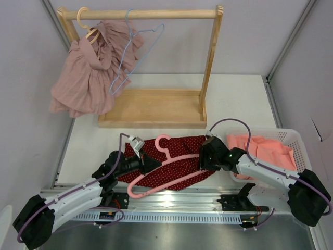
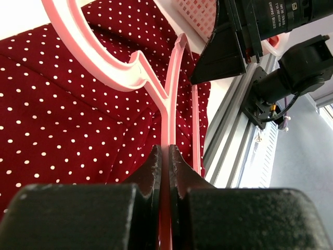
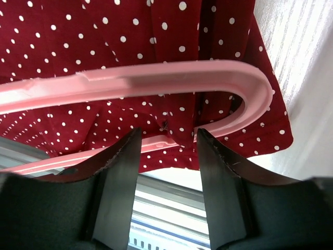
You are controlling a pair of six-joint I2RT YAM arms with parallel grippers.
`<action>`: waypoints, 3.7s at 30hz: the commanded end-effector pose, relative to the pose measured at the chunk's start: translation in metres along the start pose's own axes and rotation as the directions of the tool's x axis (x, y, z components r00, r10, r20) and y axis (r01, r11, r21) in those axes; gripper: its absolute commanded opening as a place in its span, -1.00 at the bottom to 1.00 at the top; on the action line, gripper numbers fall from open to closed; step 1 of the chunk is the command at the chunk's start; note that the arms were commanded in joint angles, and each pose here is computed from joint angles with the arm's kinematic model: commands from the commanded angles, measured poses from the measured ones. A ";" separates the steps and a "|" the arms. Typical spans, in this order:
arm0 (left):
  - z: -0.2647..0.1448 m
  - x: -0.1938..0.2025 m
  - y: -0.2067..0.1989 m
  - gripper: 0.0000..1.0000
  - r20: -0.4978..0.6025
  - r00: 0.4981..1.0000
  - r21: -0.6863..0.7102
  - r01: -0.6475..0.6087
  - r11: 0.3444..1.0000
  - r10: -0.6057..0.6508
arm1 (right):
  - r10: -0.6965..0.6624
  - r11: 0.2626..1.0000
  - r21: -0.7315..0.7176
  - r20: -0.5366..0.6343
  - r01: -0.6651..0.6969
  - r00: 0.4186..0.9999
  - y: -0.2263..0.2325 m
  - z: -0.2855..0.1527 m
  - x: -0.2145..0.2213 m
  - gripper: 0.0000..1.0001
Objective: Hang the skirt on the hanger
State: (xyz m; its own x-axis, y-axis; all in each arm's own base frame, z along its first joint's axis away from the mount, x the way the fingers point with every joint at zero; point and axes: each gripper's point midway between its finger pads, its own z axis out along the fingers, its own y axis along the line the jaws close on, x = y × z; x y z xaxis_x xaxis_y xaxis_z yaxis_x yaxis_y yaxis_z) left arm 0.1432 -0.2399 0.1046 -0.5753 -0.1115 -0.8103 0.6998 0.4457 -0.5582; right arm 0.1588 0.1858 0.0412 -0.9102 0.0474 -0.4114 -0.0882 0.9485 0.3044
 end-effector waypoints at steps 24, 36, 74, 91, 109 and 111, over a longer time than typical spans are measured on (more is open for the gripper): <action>0.008 -0.023 0.011 -1.00 0.101 0.993 -0.060 -0.049 0.997 0.055 | 0.025 1.000 -0.021 0.164 -0.022 0.986 0.034 -0.064 -0.072 -0.84; 0.002 -0.036 0.049 -1.00 0.135 0.980 -0.273 -0.104 0.956 0.145 | 0.051 0.998 -0.033 0.176 -0.046 0.983 0.028 -0.079 -0.080 -0.88; 0.009 -0.054 0.101 -1.00 0.091 0.933 -0.522 -0.253 0.815 0.347 | 0.112 0.992 0.038 0.198 -0.122 0.974 -0.003 -0.094 -0.105 -0.50; 0.008 -0.051 0.095 -1.00 0.092 0.930 -0.496 -0.268 0.826 0.357 | -0.065 0.978 -0.186 0.170 0.097 0.983 0.136 -0.048 -0.047 -0.05; 0.011 -0.047 0.096 -1.00 0.080 0.933 -0.491 -0.270 0.829 0.351 | -0.090 0.983 -0.153 0.090 0.103 0.992 0.194 0.024 -0.003 0.26; 0.011 -0.047 0.096 -1.00 0.077 0.933 -0.491 -0.270 0.828 0.350 | -0.078 0.986 -0.139 0.087 0.090 0.993 0.192 0.032 -0.001 0.25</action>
State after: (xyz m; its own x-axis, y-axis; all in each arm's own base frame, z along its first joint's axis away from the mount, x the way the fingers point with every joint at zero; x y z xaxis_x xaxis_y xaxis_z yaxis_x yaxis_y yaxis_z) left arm 0.2310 -0.2021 0.0729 -0.3174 -0.0062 -0.9483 0.5404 0.8205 -0.1863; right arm 0.1450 0.3621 0.0660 -0.8727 -0.0823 -0.4812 -0.2733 0.8991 0.3419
